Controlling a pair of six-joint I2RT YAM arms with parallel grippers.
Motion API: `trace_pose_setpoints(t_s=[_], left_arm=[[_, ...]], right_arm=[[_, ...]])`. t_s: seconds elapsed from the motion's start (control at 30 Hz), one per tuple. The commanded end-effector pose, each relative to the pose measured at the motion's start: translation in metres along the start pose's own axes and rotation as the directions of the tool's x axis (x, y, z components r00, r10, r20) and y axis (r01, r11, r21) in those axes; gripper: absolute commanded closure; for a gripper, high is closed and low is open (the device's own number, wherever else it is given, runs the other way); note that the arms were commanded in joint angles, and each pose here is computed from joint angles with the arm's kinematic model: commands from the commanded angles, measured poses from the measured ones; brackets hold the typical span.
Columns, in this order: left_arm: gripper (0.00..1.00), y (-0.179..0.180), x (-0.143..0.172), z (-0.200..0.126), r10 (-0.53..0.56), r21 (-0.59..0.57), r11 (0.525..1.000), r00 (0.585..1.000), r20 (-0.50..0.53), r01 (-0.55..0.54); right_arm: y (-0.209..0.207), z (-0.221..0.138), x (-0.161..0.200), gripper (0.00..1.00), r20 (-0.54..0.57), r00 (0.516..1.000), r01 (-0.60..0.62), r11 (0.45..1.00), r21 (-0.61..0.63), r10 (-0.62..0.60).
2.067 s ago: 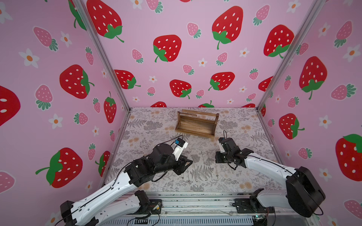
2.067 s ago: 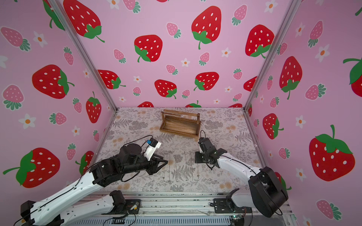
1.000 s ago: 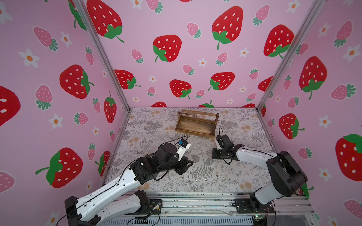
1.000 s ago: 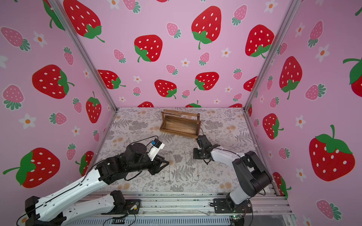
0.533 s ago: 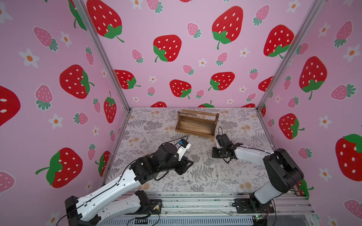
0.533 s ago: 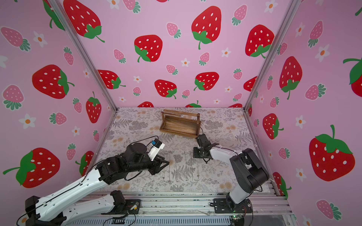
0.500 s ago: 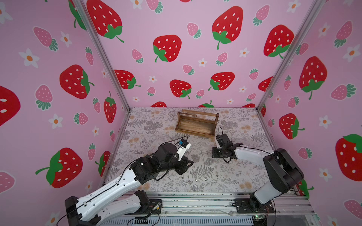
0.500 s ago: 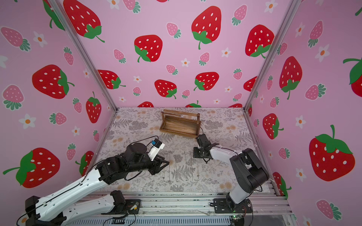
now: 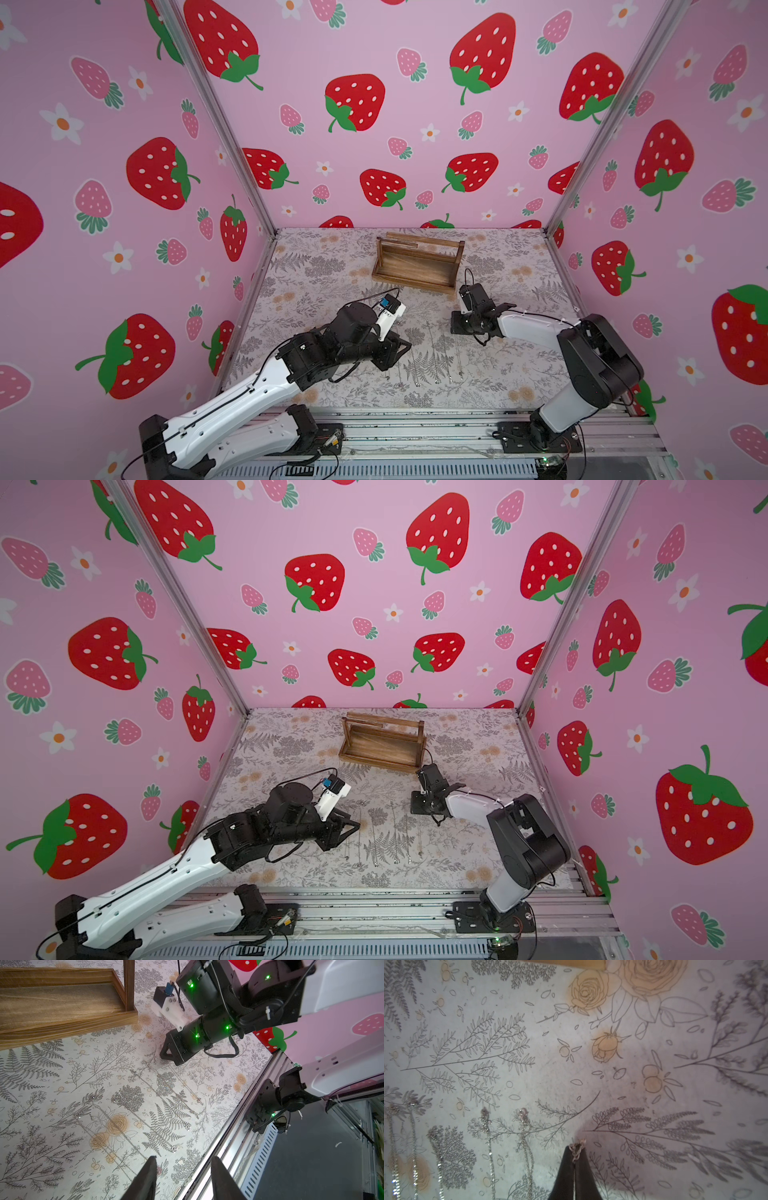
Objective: Take the necklace off the jewelry display stand
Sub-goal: Place the necklace at the center of the board.
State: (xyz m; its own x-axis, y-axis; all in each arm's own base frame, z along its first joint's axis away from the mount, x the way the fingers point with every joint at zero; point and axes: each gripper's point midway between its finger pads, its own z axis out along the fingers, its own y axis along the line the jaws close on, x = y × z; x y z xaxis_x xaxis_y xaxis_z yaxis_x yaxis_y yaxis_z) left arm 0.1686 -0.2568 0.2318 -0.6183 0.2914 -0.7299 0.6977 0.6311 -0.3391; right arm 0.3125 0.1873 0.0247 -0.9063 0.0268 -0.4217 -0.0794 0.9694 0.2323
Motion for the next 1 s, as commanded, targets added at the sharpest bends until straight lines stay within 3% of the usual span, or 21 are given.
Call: trace_pose_setpoints(t_s=[0.0, 0.6, 0.97], left_arm=[[0.56, -0.002, -0.005, 0.0, 0.007, 0.013, 1.0, 1.0, 0.02, -0.007], [0.56, -0.005, -0.008, -0.001, -0.006, 0.025, 1.0, 1.0, 0.026, 0.006], [0.56, -0.007, -0.012, -0.003, -0.015, 0.03, 0.999, 0.999, 0.031, 0.015]], right_arm=[[0.001, -0.001, -0.007, 0.94, 0.016, 1.0, -0.01, 1.0, -0.003, 0.01], [0.007, -0.005, -0.007, 0.86, 0.017, 1.0, -0.009, 0.999, -0.035, 0.009], [0.015, -0.024, -0.012, 0.78, 0.053, 0.999, -0.005, 0.996, -0.09, 0.01]])
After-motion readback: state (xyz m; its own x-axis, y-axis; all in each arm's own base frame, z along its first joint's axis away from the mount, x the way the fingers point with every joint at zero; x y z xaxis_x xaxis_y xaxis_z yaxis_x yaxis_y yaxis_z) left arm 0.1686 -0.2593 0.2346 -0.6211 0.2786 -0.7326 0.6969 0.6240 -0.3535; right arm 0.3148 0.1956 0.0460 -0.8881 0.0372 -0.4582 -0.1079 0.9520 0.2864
